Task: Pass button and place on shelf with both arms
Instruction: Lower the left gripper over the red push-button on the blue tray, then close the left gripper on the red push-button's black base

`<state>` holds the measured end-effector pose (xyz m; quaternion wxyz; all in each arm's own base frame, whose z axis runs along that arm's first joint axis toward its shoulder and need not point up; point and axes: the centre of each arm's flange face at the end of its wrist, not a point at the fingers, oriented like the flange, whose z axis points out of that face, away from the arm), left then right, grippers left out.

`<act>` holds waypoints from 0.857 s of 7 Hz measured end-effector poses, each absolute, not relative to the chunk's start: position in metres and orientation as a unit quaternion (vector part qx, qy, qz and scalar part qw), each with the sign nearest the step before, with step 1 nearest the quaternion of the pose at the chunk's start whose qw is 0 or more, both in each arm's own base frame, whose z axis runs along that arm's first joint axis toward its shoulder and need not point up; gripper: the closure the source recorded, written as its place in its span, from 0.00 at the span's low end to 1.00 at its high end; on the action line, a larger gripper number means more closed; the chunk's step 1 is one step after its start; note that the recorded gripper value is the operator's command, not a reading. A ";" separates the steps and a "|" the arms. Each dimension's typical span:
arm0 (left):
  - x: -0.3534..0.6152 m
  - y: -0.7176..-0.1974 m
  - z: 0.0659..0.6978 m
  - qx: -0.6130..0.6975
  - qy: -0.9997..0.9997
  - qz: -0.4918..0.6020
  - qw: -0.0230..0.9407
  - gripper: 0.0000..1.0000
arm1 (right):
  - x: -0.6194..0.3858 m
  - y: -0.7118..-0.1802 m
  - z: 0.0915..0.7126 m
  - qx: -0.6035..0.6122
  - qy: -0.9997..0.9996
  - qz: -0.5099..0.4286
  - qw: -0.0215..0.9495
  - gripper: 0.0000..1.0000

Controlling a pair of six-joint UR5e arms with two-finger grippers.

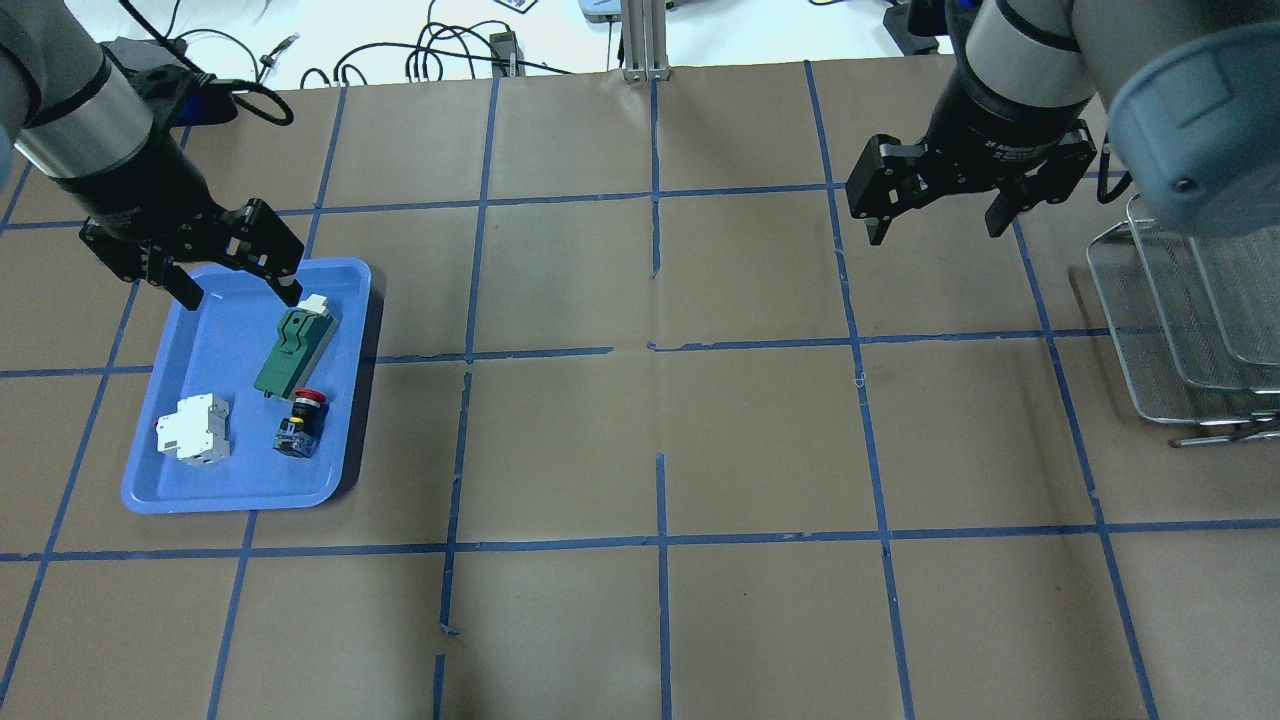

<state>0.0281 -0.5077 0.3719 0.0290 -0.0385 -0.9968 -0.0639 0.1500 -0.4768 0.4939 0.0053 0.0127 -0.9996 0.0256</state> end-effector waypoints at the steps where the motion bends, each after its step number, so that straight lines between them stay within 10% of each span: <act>1: 0.049 -0.508 0.326 -0.058 -0.996 -0.058 0.031 0.00 | 0.150 -0.477 0.494 0.013 -1.000 0.025 0.005 0.00; 6: 0.072 -0.477 0.191 -0.098 -0.994 -0.045 0.033 0.00 | 0.150 -0.477 0.494 0.013 -1.000 0.026 0.006 0.00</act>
